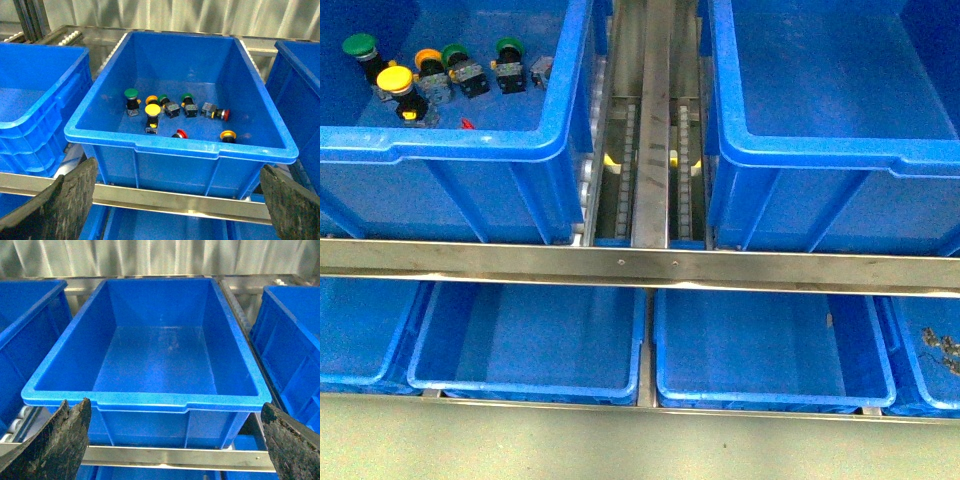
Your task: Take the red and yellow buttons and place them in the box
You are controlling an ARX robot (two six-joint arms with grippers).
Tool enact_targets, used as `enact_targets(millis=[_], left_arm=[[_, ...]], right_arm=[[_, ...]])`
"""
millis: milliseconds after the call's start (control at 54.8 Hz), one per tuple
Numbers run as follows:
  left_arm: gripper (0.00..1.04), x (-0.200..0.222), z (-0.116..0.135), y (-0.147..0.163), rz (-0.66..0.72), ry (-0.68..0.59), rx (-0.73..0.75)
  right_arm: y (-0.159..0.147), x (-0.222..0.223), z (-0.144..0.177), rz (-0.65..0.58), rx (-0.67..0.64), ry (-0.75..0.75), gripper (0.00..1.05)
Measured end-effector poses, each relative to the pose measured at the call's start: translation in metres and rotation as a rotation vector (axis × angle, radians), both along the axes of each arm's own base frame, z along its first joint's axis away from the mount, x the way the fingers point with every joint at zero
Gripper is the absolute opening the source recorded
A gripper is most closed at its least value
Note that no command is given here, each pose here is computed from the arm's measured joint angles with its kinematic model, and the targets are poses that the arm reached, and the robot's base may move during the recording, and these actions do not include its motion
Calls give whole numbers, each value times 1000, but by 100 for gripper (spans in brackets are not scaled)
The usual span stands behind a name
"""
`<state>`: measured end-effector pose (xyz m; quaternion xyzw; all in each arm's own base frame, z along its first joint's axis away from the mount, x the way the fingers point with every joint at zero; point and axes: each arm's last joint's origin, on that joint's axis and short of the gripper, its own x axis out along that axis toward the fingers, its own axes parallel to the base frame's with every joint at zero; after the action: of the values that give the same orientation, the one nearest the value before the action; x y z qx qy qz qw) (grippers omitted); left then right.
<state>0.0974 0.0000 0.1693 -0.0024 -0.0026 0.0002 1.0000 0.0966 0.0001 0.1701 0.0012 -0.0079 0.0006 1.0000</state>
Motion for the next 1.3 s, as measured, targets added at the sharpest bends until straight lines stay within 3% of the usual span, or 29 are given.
enact_targets(millis=[694,731,749,785,858,931,1096,1205,1297], left_arm=[[97,0,0,0,0,0,0],[97,1,-1,0,57,81,-50],[97,1,0,0,120,194,-93],[97,4,4,0,191,301,-135],[97,20,23,3,280,396,-212],[97,47,58,4,275,351,-263],[97,103,103,5,180,258,-269],[97,154,110,11,150,277,-257],[97,219,94,18,163,372,-247]], right_arm=[[0,0,0,0,0,0,98],[0,0,0,0,0,0,98],[0,0,0,0,0,0,98],[0,0,0,-3,0,0,98],[0,0,0,0,0,0,98],[0,0,0,1,0,0,98],[0,0,0,0,0,0,98],[0,0,0,0,0,0,98],[0,0,0,0,0,0,98]])
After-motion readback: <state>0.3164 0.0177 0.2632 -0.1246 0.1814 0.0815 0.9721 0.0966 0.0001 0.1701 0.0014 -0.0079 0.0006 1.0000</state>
